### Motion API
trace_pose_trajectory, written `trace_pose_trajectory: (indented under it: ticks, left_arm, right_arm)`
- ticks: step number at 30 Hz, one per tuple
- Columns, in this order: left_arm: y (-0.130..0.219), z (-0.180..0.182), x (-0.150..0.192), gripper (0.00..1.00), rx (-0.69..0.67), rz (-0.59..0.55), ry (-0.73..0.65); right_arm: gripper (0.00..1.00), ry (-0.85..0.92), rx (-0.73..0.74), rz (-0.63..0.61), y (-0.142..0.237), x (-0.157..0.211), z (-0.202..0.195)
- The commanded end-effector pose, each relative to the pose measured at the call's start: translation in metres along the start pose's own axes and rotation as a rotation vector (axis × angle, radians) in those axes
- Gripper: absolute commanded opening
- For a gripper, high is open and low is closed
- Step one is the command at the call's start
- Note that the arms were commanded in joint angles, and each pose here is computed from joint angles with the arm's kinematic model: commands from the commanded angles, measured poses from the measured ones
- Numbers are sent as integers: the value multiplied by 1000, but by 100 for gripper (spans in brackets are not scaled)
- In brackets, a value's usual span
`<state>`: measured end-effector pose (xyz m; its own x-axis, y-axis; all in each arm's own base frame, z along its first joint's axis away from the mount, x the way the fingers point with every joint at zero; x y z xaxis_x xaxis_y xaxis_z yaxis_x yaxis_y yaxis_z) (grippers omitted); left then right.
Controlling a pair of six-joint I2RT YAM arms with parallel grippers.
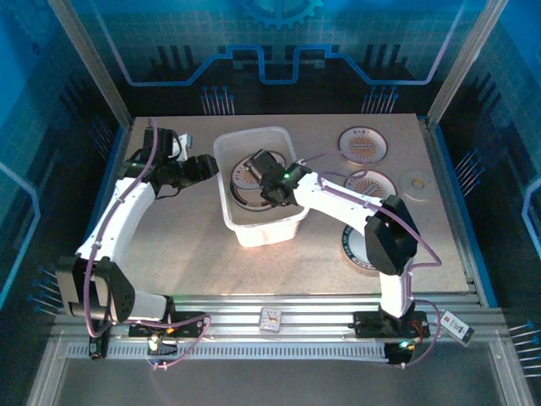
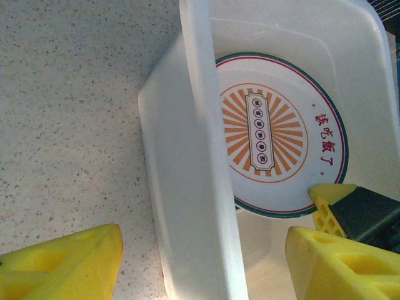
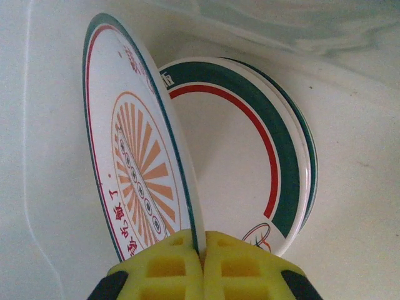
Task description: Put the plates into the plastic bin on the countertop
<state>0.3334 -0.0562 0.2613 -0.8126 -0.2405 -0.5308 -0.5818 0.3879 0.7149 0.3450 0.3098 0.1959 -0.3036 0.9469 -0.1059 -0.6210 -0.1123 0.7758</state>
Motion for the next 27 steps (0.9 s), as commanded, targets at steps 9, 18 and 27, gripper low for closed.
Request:
trace_pose_trajectory:
  ticks: [9, 18, 27]
  left_arm:
    - [2, 5, 1, 71, -8, 9, -7]
    - [0, 5, 2, 71, 11, 6, 5]
    - [3, 2, 4, 71, 32, 4, 8]
  right_arm:
    - [0, -86, 162, 24, -14, 15, -16]
    - [0, -175, 180, 35, -10, 14, -19]
    - [0, -205, 164, 40, -8, 22, -8]
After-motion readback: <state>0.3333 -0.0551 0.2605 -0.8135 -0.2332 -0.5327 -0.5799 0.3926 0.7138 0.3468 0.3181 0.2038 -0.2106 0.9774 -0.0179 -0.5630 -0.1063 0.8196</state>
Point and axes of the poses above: each hand's point on the last joint's axis, 136 mm out from that joint toward the fingers, its own y axis back along the fingers, its own z axis along the line the jaws close on, x = y × z, the point moved 6 cm from there along y, back along the fingers, and after that the axes turned 8 degrees about -y, right-handed, at the moved point
